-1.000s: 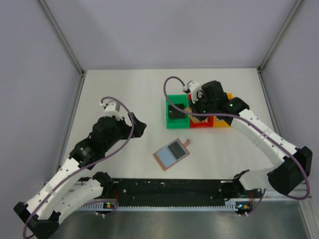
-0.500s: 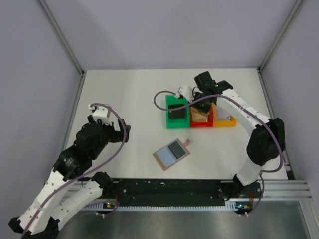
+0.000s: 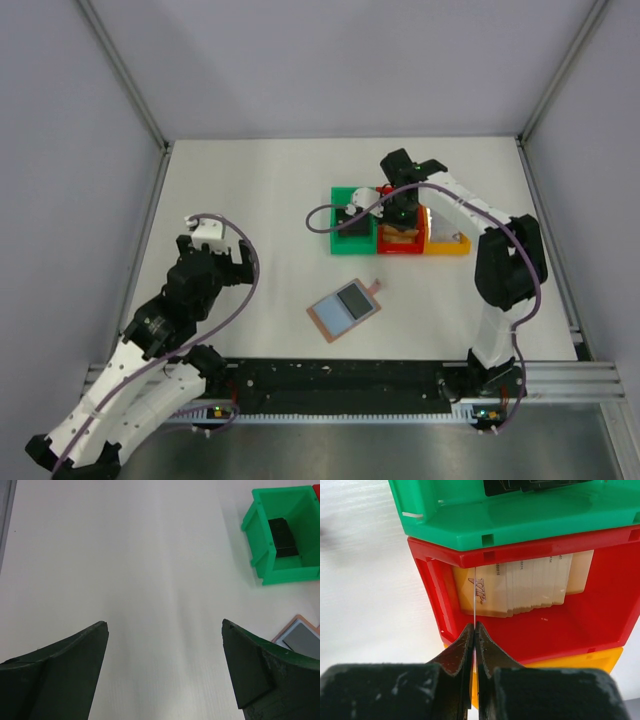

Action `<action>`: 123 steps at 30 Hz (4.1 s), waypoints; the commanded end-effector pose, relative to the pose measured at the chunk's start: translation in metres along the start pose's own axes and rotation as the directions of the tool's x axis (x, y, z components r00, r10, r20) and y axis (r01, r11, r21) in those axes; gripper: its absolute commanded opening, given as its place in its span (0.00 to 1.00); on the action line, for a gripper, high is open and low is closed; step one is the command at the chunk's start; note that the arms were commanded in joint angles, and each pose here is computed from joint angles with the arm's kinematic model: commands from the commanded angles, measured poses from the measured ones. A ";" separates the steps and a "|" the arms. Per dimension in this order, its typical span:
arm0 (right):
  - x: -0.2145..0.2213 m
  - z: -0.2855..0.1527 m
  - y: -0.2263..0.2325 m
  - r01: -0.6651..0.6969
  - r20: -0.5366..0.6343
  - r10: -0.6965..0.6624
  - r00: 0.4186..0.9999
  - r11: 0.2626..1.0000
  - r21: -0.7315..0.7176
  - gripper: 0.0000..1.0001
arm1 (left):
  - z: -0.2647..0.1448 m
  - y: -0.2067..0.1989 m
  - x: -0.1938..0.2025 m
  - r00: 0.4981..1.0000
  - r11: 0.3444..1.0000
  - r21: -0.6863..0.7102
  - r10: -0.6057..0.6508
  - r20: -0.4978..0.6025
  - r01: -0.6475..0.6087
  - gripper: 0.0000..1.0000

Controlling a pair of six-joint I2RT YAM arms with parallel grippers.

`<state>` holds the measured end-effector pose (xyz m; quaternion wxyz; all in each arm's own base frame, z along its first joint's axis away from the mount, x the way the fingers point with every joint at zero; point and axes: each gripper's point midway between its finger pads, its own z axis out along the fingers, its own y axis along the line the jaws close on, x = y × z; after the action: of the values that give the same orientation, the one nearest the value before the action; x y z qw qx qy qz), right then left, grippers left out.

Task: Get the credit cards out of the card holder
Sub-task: Place the credit card in the storage box, then remove the credit card from the card holder.

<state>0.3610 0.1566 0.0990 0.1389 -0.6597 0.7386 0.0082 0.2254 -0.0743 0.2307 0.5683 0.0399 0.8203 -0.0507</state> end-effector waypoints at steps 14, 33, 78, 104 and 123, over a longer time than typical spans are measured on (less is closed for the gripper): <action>-0.002 0.014 -0.005 0.033 0.041 -0.030 0.999 0.996 -0.077 0.21 | 0.004 0.013 -0.013 0.997 0.997 -0.058 -0.039 0.064 0.043 0.99; -0.053 -0.099 -0.027 -0.648 0.458 0.533 0.712 0.749 0.136 0.70 | 0.008 -0.011 -0.012 0.997 0.995 0.068 -0.072 0.023 0.071 0.99; -0.088 0.036 0.155 -0.751 0.369 0.900 0.231 0.406 -0.521 0.43 | 0.050 -0.192 0.228 0.626 0.864 0.163 -0.204 -0.753 0.477 0.25; -0.091 0.017 0.187 -0.761 0.329 0.929 0.166 0.333 -0.557 0.32 | 0.062 -0.144 0.162 0.738 0.892 0.160 -0.236 -0.632 0.422 0.27; -0.091 0.039 0.167 -0.777 0.377 0.914 0.147 0.343 -0.528 0.26 | 0.058 -0.230 0.147 0.572 0.623 0.226 -0.434 -0.696 0.748 0.39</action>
<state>0.1990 0.2647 0.0437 0.2452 -0.0850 0.8962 0.3598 0.1954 -0.2891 0.0783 0.2128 -0.0764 0.8875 -0.4016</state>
